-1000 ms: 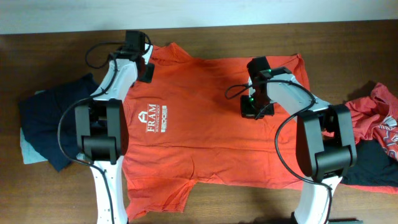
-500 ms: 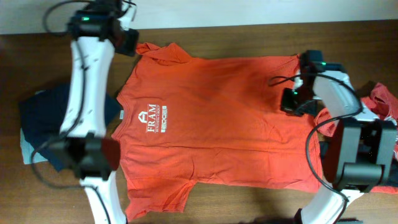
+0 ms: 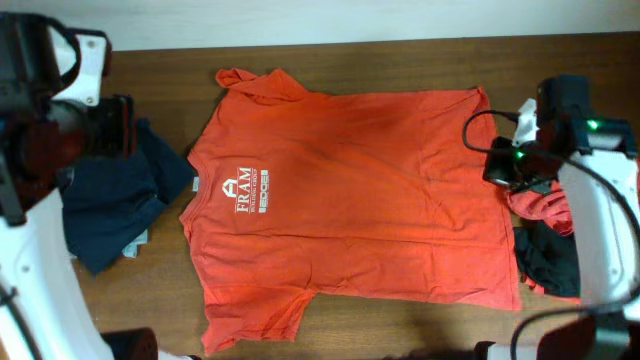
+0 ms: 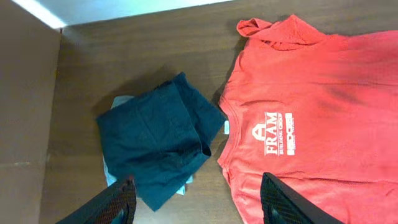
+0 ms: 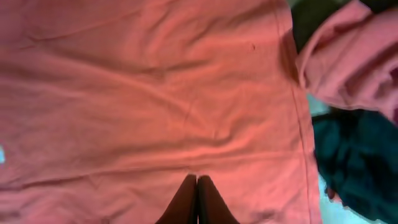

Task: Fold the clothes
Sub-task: 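Release the shirt and move both grippers out to the table sides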

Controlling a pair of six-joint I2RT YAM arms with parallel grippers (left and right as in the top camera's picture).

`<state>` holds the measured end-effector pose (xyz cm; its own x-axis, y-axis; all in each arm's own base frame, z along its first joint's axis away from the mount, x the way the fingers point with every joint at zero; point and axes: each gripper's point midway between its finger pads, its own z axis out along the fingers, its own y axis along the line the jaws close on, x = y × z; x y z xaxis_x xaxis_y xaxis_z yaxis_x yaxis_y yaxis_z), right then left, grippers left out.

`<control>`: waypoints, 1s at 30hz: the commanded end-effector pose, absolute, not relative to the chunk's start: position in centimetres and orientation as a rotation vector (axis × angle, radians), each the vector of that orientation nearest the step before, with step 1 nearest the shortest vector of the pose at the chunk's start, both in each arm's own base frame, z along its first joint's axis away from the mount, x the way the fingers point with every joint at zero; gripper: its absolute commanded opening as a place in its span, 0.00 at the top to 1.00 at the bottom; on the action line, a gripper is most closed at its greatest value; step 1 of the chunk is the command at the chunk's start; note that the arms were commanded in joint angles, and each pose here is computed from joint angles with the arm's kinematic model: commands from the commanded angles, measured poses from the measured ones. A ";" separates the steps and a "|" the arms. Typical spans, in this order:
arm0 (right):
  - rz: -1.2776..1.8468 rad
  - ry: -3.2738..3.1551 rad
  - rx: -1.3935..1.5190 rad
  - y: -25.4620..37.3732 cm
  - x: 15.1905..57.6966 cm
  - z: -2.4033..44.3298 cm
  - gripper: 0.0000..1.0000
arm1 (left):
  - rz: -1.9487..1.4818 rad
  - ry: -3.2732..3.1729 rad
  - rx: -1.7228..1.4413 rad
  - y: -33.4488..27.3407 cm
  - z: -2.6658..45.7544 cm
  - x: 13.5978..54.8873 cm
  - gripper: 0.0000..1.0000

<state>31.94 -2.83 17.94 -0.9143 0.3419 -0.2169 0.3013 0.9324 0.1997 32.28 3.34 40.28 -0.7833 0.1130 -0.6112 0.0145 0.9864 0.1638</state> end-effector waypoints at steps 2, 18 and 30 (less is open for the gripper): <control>0.252 2.810 0.477 -2.2 30.3 20.0 0.94 | 0.172 2.445 0.005 3.4 40.9 29.1 0.41; 0.248 2.704 0.471 -1.5 26.4 24.0 0.74 | 0.109 2.546 -0.070 2.8 25.4 27.9 0.25; 0.256 2.806 0.504 -1.7 27.3 21.2 0.44 | -0.198 2.895 -0.096 -0.5 14.1 28.8 0.02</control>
<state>27.24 -1.92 21.55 -0.8952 0.3666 -0.2535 0.3169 0.9235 0.2162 29.16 0.07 15.65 -0.9517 -0.0458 -0.3036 -0.0171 0.9952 -0.0965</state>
